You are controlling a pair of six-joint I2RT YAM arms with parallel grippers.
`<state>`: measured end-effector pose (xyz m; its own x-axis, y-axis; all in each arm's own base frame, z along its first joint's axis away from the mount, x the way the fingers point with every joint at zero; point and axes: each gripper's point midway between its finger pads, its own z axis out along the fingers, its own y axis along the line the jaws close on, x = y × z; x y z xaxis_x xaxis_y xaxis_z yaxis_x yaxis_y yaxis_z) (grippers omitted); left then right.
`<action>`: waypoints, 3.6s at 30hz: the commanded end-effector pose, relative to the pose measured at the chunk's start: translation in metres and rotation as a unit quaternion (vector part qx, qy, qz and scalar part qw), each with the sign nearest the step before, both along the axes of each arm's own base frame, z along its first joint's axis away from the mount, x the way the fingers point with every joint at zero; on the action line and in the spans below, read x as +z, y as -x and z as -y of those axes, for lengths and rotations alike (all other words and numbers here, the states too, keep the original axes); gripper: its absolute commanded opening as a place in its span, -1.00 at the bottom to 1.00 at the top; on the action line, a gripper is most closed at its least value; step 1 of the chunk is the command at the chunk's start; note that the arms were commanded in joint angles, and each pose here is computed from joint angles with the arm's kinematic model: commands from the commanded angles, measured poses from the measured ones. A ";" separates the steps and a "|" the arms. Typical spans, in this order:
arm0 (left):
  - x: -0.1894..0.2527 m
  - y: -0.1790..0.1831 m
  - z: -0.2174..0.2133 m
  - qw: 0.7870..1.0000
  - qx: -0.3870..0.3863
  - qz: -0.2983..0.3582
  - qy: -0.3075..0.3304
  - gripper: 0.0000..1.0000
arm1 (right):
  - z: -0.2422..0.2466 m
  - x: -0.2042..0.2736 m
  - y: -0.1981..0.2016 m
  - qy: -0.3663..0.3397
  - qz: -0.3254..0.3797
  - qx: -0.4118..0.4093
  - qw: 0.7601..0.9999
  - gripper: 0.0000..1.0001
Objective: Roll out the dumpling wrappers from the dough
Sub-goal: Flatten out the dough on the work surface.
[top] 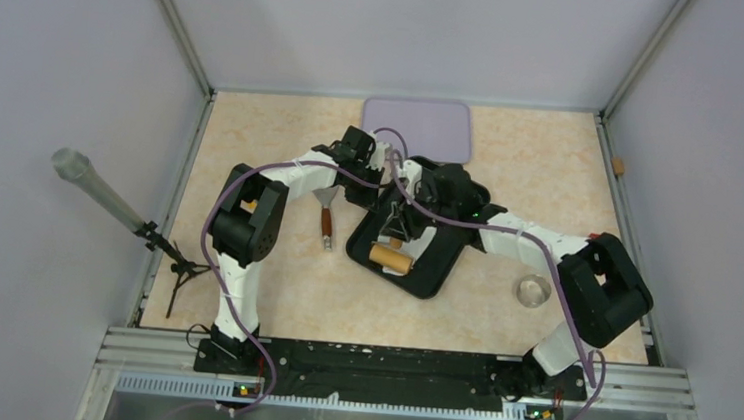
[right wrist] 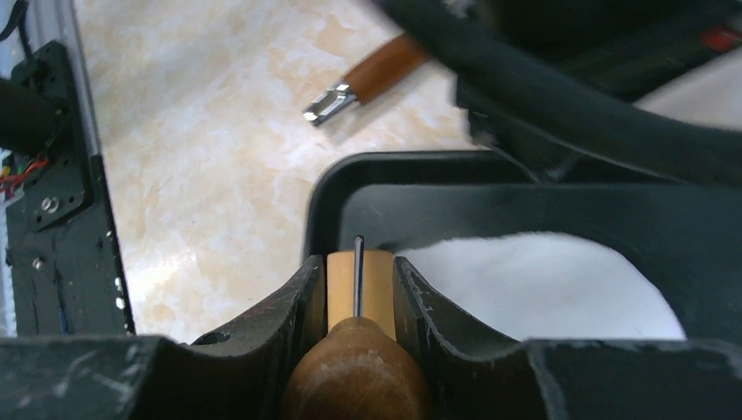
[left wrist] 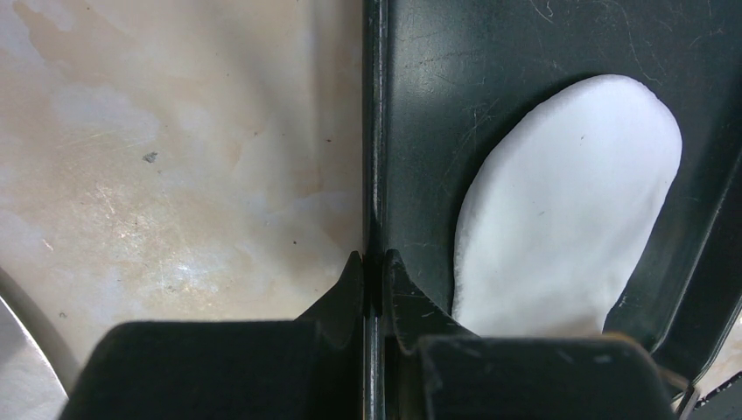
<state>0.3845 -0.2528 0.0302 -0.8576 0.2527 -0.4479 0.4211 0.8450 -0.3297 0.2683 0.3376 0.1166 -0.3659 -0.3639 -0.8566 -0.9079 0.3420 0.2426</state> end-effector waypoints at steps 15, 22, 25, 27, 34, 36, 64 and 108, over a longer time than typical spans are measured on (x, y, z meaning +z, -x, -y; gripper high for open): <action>-0.024 -0.007 -0.027 0.998 0.054 -0.016 -0.028 -1.00 | 0.064 -0.073 -0.010 0.084 -0.117 -0.132 0.981 -1.00; -0.022 -0.008 -0.027 0.998 0.057 -0.013 -0.027 -1.00 | 0.054 -0.082 0.040 0.091 -0.170 -0.069 0.979 -1.00; -0.021 -0.009 -0.027 0.998 0.057 -0.012 -0.026 -1.00 | 0.054 -0.080 0.038 0.095 -0.165 -0.078 0.979 -1.00; -0.021 -0.009 -0.027 0.998 0.056 -0.011 -0.026 -1.00 | 0.058 -0.074 0.021 0.098 -0.140 -0.100 0.980 -1.00; -0.019 -0.010 -0.028 0.998 0.058 -0.010 -0.026 -1.00 | 0.098 -0.036 -0.072 0.078 -0.069 -0.216 0.971 -1.00; -0.018 -0.010 -0.028 0.998 0.058 -0.008 -0.026 -1.00 | 0.104 -0.037 -0.078 0.082 -0.058 -0.226 0.969 -1.00; -0.017 -0.014 -0.034 0.997 0.064 -0.002 -0.034 -1.00 | 0.116 -0.060 -0.056 0.085 -0.097 -0.242 0.962 -1.00; 0.000 -0.031 -0.020 0.989 -0.095 0.037 -0.107 -1.00 | 0.116 -0.040 -0.064 0.074 -0.054 -0.292 0.952 -1.00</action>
